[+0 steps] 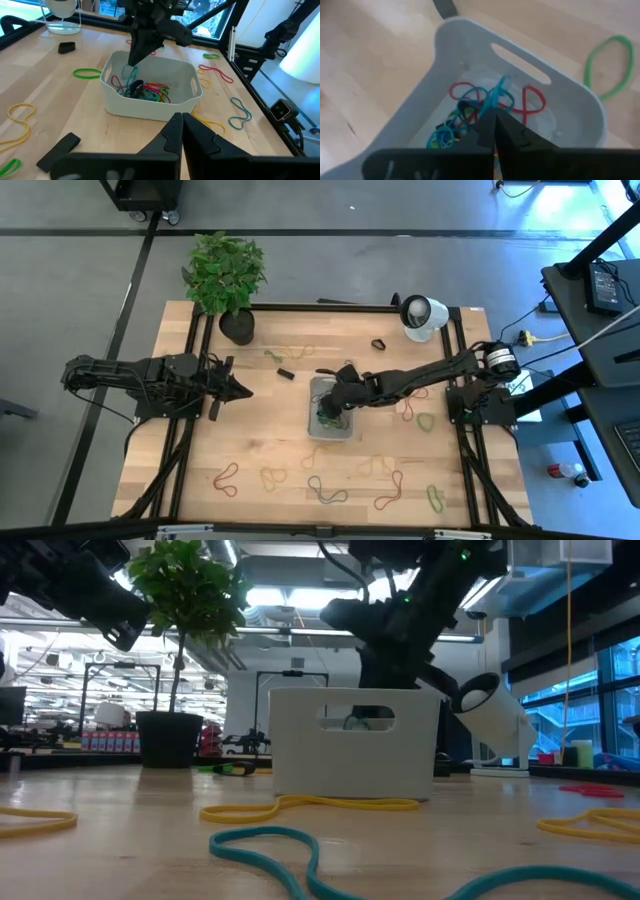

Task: Pick and place rubber bands into bin
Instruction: Put the blue rubber band into the gray bin, then put the yellow rubber band into the gray bin

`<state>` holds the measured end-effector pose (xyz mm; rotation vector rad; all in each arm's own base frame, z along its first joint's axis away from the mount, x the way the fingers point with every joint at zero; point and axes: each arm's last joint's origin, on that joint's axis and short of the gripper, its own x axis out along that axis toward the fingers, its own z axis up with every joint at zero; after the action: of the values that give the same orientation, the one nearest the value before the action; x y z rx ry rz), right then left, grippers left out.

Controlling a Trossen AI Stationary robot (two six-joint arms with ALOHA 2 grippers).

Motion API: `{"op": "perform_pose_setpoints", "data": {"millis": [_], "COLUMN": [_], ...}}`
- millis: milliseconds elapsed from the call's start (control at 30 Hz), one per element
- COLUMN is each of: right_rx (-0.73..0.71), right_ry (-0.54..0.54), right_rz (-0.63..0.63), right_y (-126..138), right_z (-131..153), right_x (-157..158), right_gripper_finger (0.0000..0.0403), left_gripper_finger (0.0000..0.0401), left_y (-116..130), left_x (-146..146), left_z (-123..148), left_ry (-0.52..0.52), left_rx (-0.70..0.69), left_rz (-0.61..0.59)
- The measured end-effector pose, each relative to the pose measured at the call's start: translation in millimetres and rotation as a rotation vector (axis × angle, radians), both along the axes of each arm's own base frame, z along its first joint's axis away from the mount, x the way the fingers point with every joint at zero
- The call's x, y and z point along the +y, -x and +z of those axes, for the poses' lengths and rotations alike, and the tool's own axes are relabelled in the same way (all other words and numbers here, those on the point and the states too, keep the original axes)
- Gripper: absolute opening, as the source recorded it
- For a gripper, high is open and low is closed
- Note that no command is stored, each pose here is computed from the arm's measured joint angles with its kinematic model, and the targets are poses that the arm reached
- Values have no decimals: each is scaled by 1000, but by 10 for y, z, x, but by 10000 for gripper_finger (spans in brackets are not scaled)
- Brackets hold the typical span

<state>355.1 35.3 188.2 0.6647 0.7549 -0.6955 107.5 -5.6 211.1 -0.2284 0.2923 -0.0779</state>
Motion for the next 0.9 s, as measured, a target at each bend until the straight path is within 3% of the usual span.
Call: {"op": "perform_pose_setpoints", "data": {"millis": [133, 367, 533, 700, 900], "right_rx": [-11, -30, -6, -66, -80], "right_ry": [-2, -3, 16, 127, 192], "right_rz": [4, 5, 29, 79, 162], "right_y": [0, -27, -35, 101, 633], "right_z": [-14, 27, 244, 703, 955], "right_x": [5, 7, 9, 158, 454], "right_gripper_finger": [29, 107, 140, 118, 55], "left_gripper_finger": [8, 12, 15, 5, 3], "left_y": [0, -1, -2, -63, -239], "left_x": [2, 10, 11, -33, -164], "left_z": [-1, 0, 6, 130, 241], "left_ry": [-3, -11, -39, -71, -128], "left_rx": [1, 0, 4, 19, 132], "left_rz": [8, 33, 37, 17, -28]}}
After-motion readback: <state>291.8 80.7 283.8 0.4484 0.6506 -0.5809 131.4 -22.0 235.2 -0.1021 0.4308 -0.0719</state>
